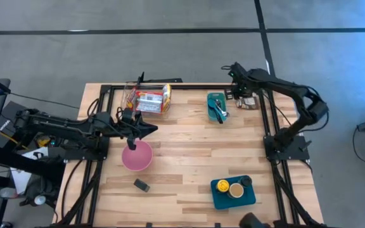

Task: Pick & Place Food Item
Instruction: Put the orange seasoning pack into the blue bin

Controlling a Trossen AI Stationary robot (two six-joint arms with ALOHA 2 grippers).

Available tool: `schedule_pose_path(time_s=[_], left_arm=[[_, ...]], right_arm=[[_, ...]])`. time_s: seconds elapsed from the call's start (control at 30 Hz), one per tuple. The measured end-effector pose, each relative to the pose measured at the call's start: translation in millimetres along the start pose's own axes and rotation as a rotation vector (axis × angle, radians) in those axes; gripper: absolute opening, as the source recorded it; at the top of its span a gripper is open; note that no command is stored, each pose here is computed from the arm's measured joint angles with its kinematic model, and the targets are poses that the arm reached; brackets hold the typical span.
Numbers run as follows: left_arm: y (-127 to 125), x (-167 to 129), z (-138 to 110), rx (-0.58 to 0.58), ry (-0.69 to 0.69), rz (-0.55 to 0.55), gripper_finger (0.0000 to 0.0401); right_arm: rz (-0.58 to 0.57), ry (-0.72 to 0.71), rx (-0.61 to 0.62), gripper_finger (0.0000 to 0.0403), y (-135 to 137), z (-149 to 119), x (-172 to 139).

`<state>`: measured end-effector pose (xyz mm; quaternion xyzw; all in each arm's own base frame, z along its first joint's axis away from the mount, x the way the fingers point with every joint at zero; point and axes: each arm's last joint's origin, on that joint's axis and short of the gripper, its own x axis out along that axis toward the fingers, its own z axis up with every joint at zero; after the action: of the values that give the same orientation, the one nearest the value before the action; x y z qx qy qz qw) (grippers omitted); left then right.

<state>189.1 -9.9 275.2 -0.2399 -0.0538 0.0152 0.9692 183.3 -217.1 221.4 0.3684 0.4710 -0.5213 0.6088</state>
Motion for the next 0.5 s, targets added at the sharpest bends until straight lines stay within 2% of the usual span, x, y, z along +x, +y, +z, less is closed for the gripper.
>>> schedule_pose_path(time_s=[0.23, 0.33, 0.5], left_arm=[[0.0, 0.0, -0.1, 0.000, 0.001, 0.000, 0.0004], [0.1, 0.0, -0.1, 0.000, 0.001, 0.001, 0.0004], [0.0, 0.0, -0.1, 0.004, 0.001, 0.001, 0.0004]], right_arm=[[-0.066, 0.116, -0.014, 0.0113, 10.8, 1.8, 23.0], [-0.083, 0.136, -0.025, 0.0113, 14.2, 1.3, 31.3], [-0.175, 0.131, -0.038, 0.0113, 13.4, 2.3, 42.9]])
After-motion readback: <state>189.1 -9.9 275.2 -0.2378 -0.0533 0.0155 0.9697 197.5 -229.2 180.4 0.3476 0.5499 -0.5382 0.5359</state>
